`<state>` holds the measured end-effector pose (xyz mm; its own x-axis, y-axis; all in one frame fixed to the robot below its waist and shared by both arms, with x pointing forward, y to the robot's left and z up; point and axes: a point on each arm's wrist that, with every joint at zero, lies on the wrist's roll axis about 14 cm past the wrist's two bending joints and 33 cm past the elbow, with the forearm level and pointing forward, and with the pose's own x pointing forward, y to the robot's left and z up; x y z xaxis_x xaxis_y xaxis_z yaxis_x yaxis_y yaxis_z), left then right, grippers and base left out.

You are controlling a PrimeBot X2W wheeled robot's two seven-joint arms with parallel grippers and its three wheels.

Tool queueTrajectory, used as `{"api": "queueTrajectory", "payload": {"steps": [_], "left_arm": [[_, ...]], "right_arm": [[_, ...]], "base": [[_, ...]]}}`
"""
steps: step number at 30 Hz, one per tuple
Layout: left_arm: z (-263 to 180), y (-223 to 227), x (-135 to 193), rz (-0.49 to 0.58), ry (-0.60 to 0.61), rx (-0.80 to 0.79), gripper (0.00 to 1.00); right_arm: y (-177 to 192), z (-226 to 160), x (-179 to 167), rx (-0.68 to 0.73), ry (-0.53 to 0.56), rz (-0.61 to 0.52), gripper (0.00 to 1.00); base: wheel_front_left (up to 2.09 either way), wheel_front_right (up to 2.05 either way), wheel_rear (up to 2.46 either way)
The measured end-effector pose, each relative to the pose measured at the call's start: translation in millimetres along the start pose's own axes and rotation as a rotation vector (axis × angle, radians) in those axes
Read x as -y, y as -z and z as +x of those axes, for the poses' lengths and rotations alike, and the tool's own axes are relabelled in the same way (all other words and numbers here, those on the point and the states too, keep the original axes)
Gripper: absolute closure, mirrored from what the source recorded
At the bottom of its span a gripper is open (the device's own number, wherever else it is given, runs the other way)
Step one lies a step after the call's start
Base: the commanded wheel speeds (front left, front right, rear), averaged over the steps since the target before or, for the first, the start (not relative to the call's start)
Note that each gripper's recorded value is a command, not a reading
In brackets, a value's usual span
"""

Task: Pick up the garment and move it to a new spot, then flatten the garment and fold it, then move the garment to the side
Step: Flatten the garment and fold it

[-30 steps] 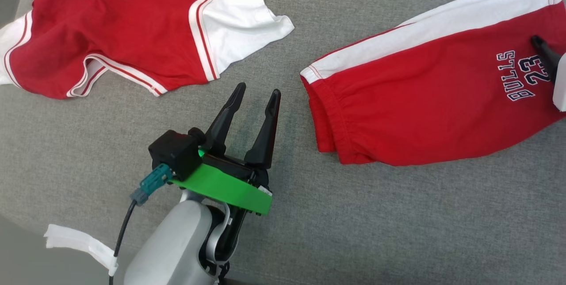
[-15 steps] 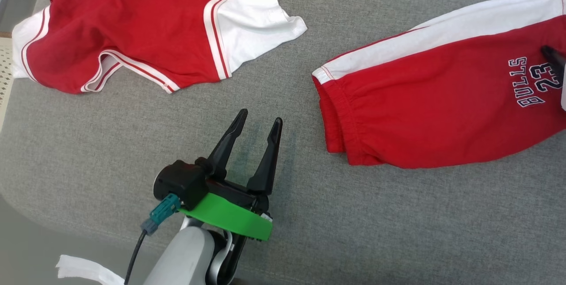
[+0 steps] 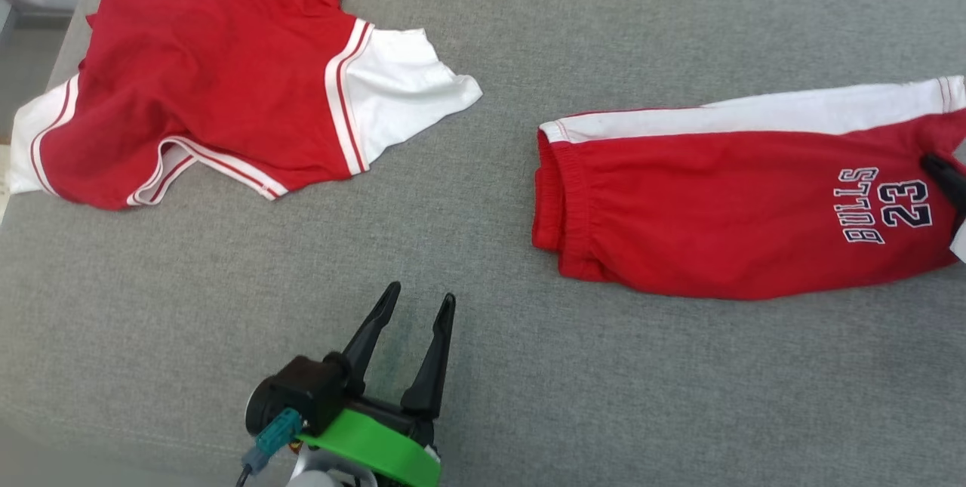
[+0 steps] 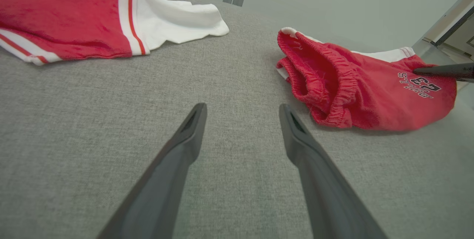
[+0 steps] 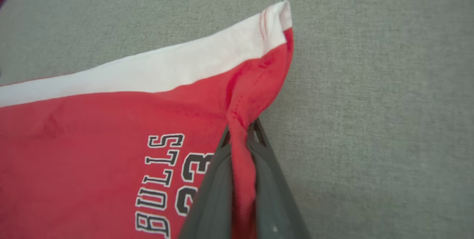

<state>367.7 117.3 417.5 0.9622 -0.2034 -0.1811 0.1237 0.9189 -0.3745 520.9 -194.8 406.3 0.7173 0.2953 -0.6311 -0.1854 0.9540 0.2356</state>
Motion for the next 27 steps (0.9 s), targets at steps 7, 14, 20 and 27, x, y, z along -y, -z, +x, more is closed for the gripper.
{"api": "queueTrajectory", "payload": {"steps": [7, 14, 20, 27], "left_arm": [[-11, -8, 16, 0.051, 0.064, 0.025, 0.0], [3, -16, 28, 0.099, 0.129, 0.047, 0.0], [4, -15, 32, 0.084, 0.131, 0.047, 0.0], [-5, -23, 30, 0.076, 0.103, 0.079, 0.0]], "right_arm": [[11, -80, 70, 0.078, 0.184, 0.115, 1.0], [-9, -127, 121, 0.208, 0.341, 0.183, 1.0], [-25, -92, 46, 0.244, 0.139, 0.154, 1.0], [-21, -63, -51, 0.245, -0.084, 0.147, 1.0]], "base": [[0.0, 0.0, 0.0], [0.0, 0.0, 0.0], [0.0, 0.0, 0.0], [0.0, 0.0, 0.0]]}}
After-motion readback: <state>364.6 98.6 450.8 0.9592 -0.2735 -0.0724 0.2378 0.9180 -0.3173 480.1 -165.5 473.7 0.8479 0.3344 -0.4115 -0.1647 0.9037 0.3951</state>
